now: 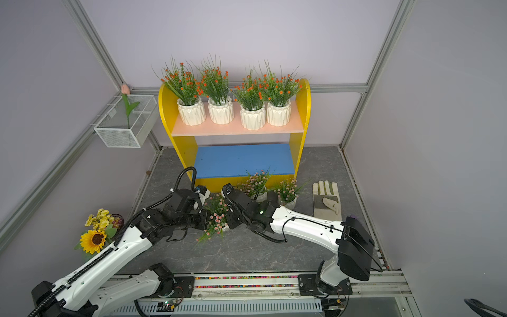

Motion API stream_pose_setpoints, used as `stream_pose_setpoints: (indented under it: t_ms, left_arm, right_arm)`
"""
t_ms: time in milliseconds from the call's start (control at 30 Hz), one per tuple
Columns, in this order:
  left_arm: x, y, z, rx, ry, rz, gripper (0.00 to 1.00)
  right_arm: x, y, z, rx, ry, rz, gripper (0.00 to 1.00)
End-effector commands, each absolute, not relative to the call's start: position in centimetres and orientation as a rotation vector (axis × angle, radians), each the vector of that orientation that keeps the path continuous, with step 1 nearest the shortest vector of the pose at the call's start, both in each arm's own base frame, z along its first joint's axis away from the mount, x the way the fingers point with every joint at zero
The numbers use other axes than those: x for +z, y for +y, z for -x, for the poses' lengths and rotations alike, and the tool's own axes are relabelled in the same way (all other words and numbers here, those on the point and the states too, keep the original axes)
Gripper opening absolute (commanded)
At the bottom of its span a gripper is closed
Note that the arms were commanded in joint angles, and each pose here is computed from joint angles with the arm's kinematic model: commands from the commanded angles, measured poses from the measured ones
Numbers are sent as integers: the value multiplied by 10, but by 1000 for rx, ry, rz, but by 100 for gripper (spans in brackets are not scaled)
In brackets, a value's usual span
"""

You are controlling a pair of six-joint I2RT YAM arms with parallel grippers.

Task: Place the baby's breath potted plants on the rack by color
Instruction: Adjust the baby's breath potted plant.

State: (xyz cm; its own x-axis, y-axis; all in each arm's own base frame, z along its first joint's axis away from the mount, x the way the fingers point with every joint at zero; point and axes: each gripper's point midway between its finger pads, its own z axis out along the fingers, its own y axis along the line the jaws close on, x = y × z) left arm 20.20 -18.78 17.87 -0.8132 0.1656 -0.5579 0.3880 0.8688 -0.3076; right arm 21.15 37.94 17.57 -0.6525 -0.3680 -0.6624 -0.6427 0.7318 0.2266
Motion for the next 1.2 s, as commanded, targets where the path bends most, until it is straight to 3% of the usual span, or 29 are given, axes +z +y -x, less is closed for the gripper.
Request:
stream_pose_setpoints:
  t_ms: [0,233,400,700,1167]
  left_arm:
    - [210,-202,-213,-664,2373,-383,0]
    - [215,-202,-212,-681,2350,-379,0]
    - [218,-202,-211,-693,2343,-379,0]
    - [220,-198,-209,-692,2328,-369,0]
    - [205,-181,-213,-590,2348,-288,0]
  right_arm:
    - [154,379,-201,580,2408,822,16]
    - [143,382,-201,568,2434,822,26]
    - [140,385,-202,559,2444,832,25]
    - [131,387,-203,550,2485,839,13]
    - [129,380,-194,615,2524,838,7]
